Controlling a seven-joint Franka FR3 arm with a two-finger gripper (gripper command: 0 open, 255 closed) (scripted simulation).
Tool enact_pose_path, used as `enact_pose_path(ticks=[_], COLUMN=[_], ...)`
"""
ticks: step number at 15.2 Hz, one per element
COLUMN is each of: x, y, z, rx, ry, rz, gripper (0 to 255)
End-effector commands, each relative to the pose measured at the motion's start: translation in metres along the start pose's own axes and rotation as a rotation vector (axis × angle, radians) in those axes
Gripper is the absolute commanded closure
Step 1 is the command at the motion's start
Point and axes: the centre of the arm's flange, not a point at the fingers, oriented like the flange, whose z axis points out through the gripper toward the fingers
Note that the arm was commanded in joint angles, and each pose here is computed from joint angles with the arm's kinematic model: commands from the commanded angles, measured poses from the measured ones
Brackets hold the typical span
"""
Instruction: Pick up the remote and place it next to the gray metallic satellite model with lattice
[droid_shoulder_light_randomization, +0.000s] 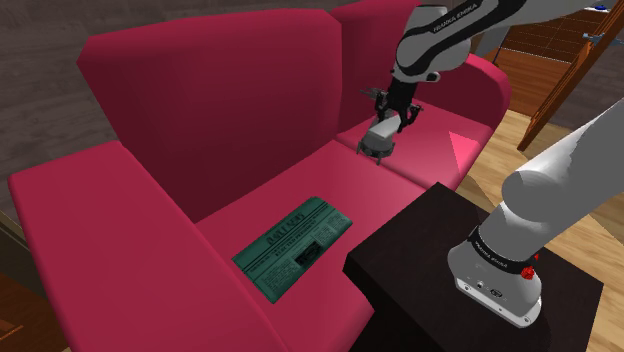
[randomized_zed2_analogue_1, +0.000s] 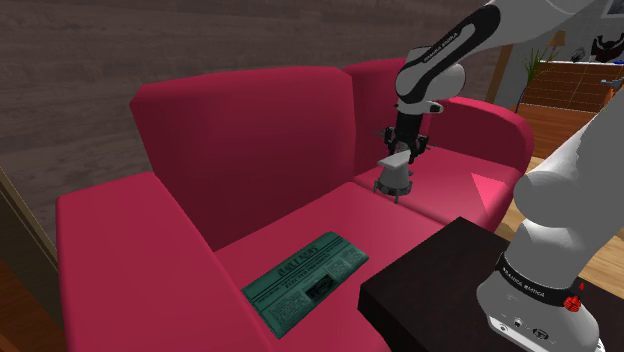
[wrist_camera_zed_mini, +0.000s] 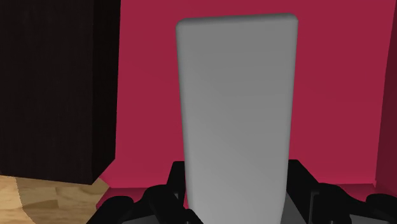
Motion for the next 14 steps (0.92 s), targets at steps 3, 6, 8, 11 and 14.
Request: enact_pose_path(ticks=[3,6,8,11,14], x=[0.000,0.000,0.000,0.000,0.000], y=[0.000,0.001,0.001,0.001,0.001], z=[0.021,0.037,0.047,0.063,0.079], rx=[0.001,0.001,0.001,0.001,0.001], ry=[0.000,0.000,0.000,0.000,0.000], rz=[0.000,0.000,0.000,0.000,0.000], gripper=[255,255,255,255,255])
